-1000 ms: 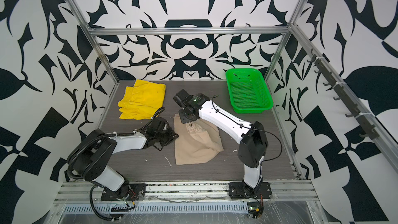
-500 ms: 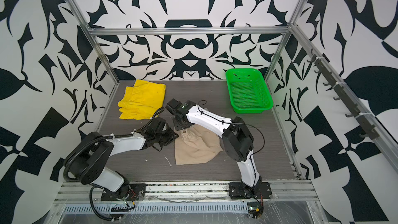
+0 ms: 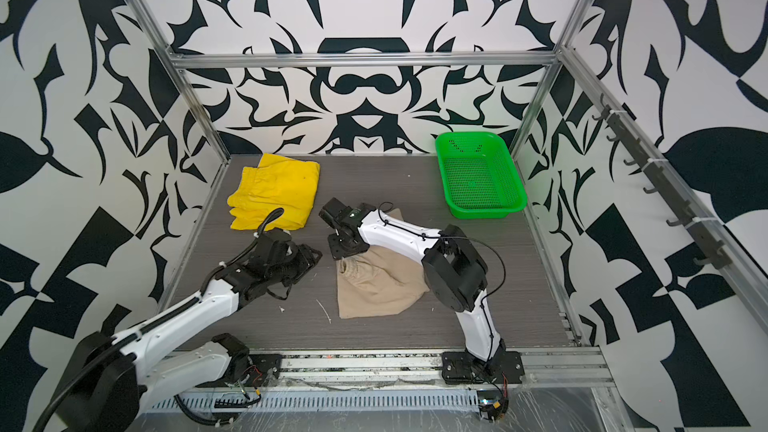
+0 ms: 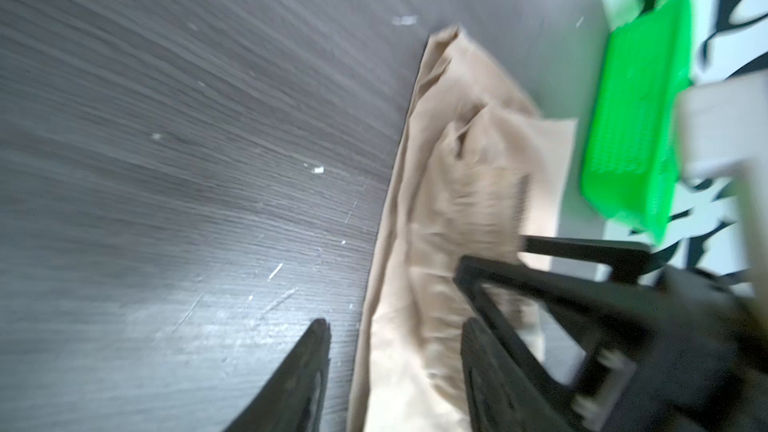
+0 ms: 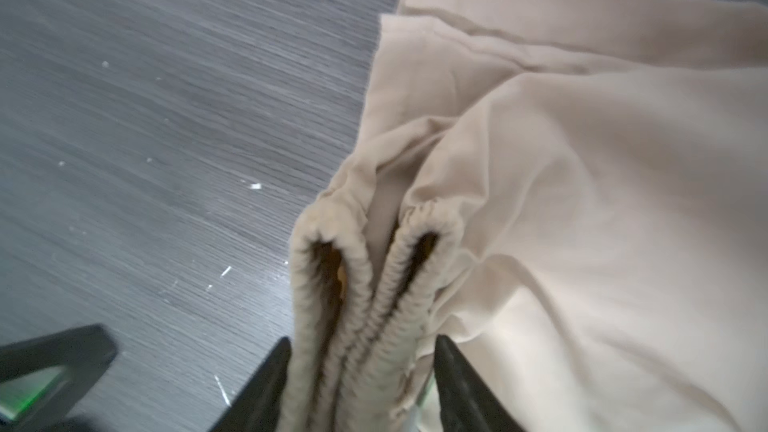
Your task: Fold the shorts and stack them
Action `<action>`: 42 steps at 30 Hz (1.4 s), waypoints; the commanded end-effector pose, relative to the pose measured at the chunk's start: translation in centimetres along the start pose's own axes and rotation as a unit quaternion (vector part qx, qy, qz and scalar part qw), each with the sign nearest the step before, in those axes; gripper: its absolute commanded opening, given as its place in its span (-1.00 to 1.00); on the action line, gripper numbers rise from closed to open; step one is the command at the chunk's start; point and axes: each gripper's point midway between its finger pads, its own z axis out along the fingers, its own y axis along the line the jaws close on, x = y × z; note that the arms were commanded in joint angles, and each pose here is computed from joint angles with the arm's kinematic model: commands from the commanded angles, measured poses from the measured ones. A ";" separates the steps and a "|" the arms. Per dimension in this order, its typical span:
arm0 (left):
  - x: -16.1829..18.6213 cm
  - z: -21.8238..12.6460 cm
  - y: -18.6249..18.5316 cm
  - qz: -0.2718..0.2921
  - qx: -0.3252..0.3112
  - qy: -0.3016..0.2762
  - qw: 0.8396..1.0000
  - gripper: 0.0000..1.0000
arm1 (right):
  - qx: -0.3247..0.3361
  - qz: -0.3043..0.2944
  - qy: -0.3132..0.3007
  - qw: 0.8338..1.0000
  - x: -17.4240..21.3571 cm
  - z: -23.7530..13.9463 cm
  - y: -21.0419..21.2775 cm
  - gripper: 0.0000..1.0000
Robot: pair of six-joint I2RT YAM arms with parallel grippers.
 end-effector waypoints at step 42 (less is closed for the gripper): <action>2.4 6.9 -9.5 0.024 0.202 0.137 0.969 -0.58 | -0.110 0.247 -0.030 0.962 4.8 -3.1 -21.8 0.45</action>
